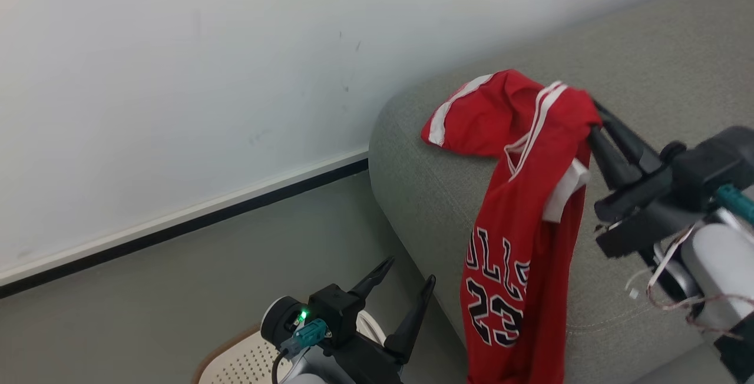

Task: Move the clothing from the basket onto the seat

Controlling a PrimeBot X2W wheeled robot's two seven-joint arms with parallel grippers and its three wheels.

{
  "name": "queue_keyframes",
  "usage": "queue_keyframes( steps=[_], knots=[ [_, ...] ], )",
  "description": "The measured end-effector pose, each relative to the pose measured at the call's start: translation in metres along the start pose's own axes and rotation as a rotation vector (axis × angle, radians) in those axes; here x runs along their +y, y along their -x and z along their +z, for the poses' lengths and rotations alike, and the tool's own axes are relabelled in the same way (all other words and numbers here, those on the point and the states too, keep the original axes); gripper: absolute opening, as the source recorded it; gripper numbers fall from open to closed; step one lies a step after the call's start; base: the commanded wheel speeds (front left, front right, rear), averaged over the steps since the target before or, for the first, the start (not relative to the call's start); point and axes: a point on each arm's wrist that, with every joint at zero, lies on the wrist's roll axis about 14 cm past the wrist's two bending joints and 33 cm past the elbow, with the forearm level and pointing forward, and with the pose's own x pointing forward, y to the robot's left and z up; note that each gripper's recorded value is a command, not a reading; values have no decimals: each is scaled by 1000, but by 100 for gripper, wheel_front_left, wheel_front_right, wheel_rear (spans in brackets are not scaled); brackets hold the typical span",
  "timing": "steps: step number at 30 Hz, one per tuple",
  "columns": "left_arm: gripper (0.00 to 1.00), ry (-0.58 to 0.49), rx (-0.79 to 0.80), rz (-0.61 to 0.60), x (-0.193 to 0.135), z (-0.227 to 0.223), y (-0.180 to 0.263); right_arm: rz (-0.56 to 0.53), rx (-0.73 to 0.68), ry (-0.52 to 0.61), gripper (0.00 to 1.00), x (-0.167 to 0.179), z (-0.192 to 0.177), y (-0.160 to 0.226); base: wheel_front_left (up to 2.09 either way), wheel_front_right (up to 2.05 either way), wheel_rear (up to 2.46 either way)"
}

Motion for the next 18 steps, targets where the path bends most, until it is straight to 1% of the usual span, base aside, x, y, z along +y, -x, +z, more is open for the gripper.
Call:
queue_keyframes(
  steps=[4, 7, 10, 13, 18],
  knots=[
    [100, 13, 12, 3, 5, -6, -1, -19, -17, 33, 0, -24, 14, -28, 0, 0, 0],
    [100, 10, 18, 3, 9, -8, -3, -54, -46, 55, 0, -49, 32, -54, 0, 0, 0],
    [100, 10, 7, 10, 19, -5, -7, -94, -69, 102, 0, -75, 51, -79, 0, 0, 0],
    [100, -2, -2, 20, 33, -1, -9, -145, -102, 147, 0, -102, 72, -99, 0, 0, 0],
    [100, -8, -6, 32, 51, 1, -12, -279, -117, 228, 0, -161, 97, -117, 0, 0, 0]
  ],
)
